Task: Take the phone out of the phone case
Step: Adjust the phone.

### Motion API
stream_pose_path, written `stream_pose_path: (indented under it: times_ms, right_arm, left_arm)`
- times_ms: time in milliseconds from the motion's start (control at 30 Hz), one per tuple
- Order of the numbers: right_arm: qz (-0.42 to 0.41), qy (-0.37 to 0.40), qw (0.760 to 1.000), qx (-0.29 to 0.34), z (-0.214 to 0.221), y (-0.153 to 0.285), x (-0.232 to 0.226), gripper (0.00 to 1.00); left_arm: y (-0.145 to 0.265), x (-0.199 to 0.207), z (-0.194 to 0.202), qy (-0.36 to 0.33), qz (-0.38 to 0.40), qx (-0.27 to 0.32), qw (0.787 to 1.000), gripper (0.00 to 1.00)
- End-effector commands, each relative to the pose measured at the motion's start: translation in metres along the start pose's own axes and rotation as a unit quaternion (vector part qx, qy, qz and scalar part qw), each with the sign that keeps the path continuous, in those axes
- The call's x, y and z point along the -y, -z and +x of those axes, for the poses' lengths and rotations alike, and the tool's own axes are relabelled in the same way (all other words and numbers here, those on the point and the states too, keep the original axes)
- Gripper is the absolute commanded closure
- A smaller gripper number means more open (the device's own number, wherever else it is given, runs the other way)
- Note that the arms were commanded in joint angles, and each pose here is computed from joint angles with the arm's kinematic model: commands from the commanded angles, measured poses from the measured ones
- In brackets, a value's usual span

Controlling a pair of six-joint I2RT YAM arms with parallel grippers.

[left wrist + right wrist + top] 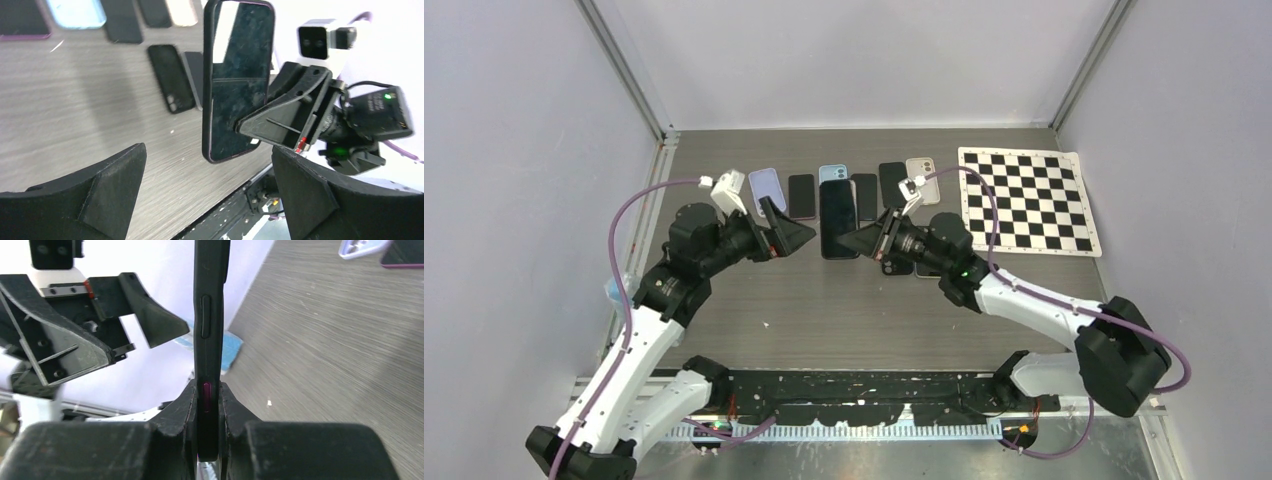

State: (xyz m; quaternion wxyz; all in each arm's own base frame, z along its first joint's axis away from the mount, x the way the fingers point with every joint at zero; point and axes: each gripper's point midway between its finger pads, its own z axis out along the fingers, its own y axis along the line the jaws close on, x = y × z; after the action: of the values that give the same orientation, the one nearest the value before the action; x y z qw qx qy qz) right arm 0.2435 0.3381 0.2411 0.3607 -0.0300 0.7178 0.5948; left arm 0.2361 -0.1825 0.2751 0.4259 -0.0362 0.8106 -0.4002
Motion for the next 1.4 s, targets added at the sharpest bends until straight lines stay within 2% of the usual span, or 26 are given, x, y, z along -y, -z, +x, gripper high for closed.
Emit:
stream_pose_path:
  times_ms: [0,167,333,600,867,1200,1367]
  right_arm:
    - [-0.159,0.022,0.986,0.034,-0.046,0.023,-0.104,0.99]
    - [-0.225,0.035,0.973,0.023,-0.050,0.041,-0.146,0.99]
    - [-0.235,0.047,0.971,0.018,-0.050,0.046,-0.153,0.99]
    - [-0.238,0.052,0.970,-0.008,-0.041,0.043,-0.150,0.99]
    - [-0.214,0.057,0.975,-0.031,-0.033,0.035,-0.136,0.99]
    - [-0.227,0.039,0.971,-0.068,-0.024,0.027,-0.133,0.99]
    - [-0.234,0.017,0.969,-0.073,-0.025,0.025,-0.132,0.99]
  left_arm:
    - [0.020,0.078,-0.046,-0.067,0.153,0.062,0.984,0.00]
    - [0.017,0.105,-0.056,-0.082,0.217,0.063,0.971,0.00]
    - [0.008,0.121,-0.052,-0.055,0.277,0.035,0.959,0.04]
    - [0.005,0.138,-0.052,-0.030,0.328,0.003,0.944,0.36]
    - [0.003,0.141,-0.048,0.040,0.314,-0.059,0.947,0.53]
    - [-0.002,0.129,-0.033,0.071,0.272,-0.111,0.953,0.61]
    - [-0.001,0.128,-0.031,0.056,0.271,-0.115,0.954,0.64]
